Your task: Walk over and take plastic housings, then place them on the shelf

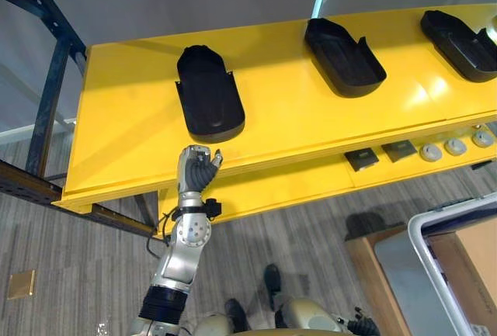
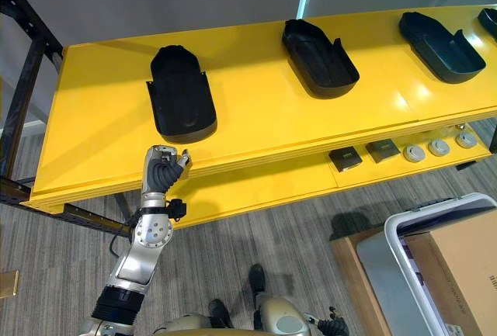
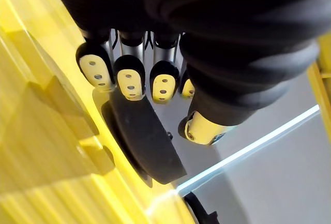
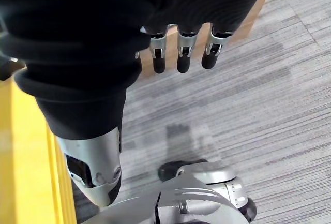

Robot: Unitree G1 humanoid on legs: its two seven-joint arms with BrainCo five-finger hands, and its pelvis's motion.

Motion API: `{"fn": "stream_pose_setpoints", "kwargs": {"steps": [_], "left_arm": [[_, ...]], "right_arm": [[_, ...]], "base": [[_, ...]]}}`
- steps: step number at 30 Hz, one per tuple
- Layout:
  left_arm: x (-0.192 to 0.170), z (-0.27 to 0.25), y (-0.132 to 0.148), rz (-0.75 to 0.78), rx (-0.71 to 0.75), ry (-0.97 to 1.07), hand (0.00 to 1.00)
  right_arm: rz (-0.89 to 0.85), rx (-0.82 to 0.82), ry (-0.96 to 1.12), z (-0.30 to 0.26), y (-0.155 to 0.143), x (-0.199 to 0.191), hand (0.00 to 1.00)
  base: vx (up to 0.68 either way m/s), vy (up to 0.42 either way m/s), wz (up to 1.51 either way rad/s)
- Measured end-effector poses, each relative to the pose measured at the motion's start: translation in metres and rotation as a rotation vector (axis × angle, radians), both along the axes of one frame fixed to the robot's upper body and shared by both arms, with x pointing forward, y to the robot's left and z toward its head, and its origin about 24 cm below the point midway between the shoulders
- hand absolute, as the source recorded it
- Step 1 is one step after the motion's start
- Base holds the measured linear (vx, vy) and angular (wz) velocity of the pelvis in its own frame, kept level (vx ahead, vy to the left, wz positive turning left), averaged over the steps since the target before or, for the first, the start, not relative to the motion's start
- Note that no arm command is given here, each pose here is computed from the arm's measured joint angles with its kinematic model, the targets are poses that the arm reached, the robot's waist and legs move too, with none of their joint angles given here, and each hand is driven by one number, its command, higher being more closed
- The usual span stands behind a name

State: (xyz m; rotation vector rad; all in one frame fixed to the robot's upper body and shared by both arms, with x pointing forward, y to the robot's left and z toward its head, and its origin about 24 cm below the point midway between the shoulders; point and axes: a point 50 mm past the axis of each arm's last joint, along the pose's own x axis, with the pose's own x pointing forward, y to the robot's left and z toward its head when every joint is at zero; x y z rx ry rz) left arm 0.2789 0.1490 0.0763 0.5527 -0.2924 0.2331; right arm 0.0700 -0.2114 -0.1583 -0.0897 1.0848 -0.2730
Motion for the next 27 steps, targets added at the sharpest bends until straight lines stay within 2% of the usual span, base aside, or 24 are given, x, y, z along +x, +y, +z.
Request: {"fn": "stream_pose_setpoints", "kwargs": {"steps": [18, 27], "left_arm": [[0.041, 0.027, -0.011, -0.021, 0.085, -0.033, 1.0], [0.056, 0.034, 0.003, 0.017, 0.145, -0.001, 1.0]], "right_arm": [[0.007, -0.003, -0.021, 0.001, 0.003, 0.006, 0.0], [0.002, 0.007, -0.024, 0.001, 0.008, 0.007, 0.0]], "base": [[-0.03, 0.023, -0.04], [-0.01, 0.024, -0.12]]}}
